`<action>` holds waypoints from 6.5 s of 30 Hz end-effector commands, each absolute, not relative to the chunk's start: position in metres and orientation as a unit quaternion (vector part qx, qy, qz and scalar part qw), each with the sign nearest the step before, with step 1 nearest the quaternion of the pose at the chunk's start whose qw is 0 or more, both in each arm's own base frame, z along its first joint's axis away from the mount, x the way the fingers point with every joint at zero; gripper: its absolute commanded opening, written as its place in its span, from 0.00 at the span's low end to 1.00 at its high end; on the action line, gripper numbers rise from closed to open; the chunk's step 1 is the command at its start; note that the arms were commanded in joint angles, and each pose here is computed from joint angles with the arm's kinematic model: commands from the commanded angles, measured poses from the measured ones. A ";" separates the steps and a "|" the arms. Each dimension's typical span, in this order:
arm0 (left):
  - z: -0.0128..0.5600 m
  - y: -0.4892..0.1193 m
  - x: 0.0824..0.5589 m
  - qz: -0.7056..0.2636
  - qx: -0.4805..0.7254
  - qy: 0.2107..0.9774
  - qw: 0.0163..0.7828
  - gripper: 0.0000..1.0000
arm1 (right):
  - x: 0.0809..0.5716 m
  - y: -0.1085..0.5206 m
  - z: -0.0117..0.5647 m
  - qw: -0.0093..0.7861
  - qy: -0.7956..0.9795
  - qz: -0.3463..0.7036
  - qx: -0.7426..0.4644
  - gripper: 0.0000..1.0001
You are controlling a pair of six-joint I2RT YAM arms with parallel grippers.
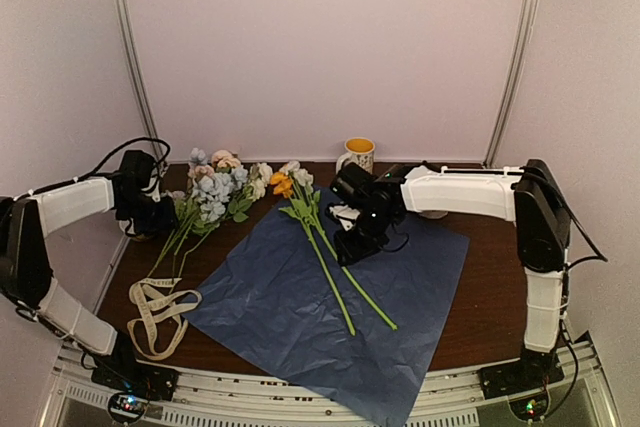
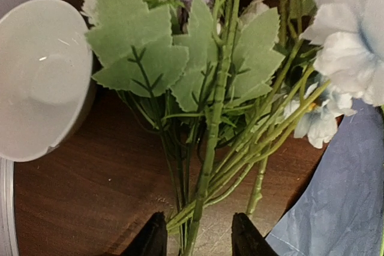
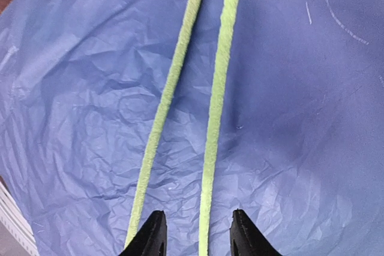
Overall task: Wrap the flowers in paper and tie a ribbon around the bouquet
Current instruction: Pick up the fake flower from the corner of the board, then pass from the left arm to the right, then place the fake flower on the flattened wrapping paper, then pick up the fake flower from the corner of the board.
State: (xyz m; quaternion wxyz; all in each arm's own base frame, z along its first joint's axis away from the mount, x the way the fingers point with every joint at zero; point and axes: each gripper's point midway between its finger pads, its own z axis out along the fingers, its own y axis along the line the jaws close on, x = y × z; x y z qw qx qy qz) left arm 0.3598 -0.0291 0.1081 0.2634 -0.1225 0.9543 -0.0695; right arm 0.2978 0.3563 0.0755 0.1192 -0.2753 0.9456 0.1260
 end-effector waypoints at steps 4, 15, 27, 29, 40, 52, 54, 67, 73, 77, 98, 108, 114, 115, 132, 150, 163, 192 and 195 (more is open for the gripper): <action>0.088 -0.024 0.366 -0.050 -0.106 0.966 0.232 0.26 | 0.298 0.351 0.091 0.139 0.941 0.129 -0.279 0.38; 0.112 -0.023 0.359 -0.057 -0.110 0.954 0.273 0.00 | 0.304 0.341 0.117 0.168 0.941 0.115 -0.272 0.39; 0.201 -0.027 0.353 -0.079 -0.076 0.897 0.429 0.00 | 0.309 0.339 0.138 0.201 0.936 0.118 -0.265 0.39; 0.220 -0.032 0.348 -0.089 -0.067 0.881 0.460 0.00 | 0.310 0.346 0.149 0.215 0.929 0.133 -0.272 0.39; 0.325 -0.112 0.294 -0.219 0.051 0.759 0.611 0.00 | 0.300 0.401 0.289 0.369 0.822 0.339 -0.272 0.39; 0.371 -0.230 0.244 -0.375 0.204 0.647 0.632 0.00 | 0.245 0.473 0.439 0.417 0.616 0.619 -0.251 0.56; 0.367 -0.246 0.237 -0.389 0.220 0.641 0.624 0.00 | 0.244 0.483 0.444 0.412 0.607 0.634 -0.244 0.67; 0.343 -0.282 0.214 -0.394 0.274 0.651 0.588 0.00 | 0.271 0.483 0.431 0.430 0.642 0.606 -0.190 0.00; 0.331 -0.275 0.226 -0.365 0.249 0.689 0.574 0.71 | 0.296 0.452 0.397 0.430 0.709 0.529 -0.178 0.00; 0.322 -0.252 0.252 -0.279 0.201 0.752 0.563 0.84 | 0.314 0.421 0.342 0.402 0.794 0.405 -0.209 0.00; 0.204 -0.148 0.323 -0.142 0.045 0.910 0.386 0.84 | 0.351 0.365 0.107 0.139 0.948 0.021 -0.287 0.02; 0.188 -0.128 0.331 -0.120 0.021 0.921 0.369 0.83 | 0.356 0.367 0.090 0.136 0.951 0.018 -0.278 0.33; 0.158 -0.084 0.347 -0.119 -0.051 0.932 0.338 0.58 | 0.354 0.362 0.103 0.149 0.949 0.021 -0.276 0.36; 0.152 -0.076 0.350 -0.114 -0.063 0.934 0.334 0.53 | 0.354 0.362 0.105 0.152 0.949 0.022 -0.276 0.36; 0.074 -0.023 0.364 -0.055 -0.113 0.960 0.250 0.45 | 0.337 0.345 0.106 0.146 0.947 0.021 -0.284 0.38; 0.068 -0.017 0.376 -0.036 -0.095 0.957 0.273 0.33 | 0.331 0.336 0.100 0.141 0.946 0.013 -0.291 0.39; 0.087 -0.031 0.380 -0.074 -0.067 0.946 0.308 0.00 | 0.326 0.333 0.098 0.138 0.947 0.018 -0.290 0.39; 0.069 -0.039 0.405 -0.035 -0.005 0.964 0.265 0.27 | 0.318 0.328 0.089 0.124 0.947 0.013 -0.295 0.40; 0.072 -0.043 0.406 -0.035 0.000 0.963 0.268 0.10 | 0.317 0.327 0.089 0.122 0.947 0.012 -0.296 0.39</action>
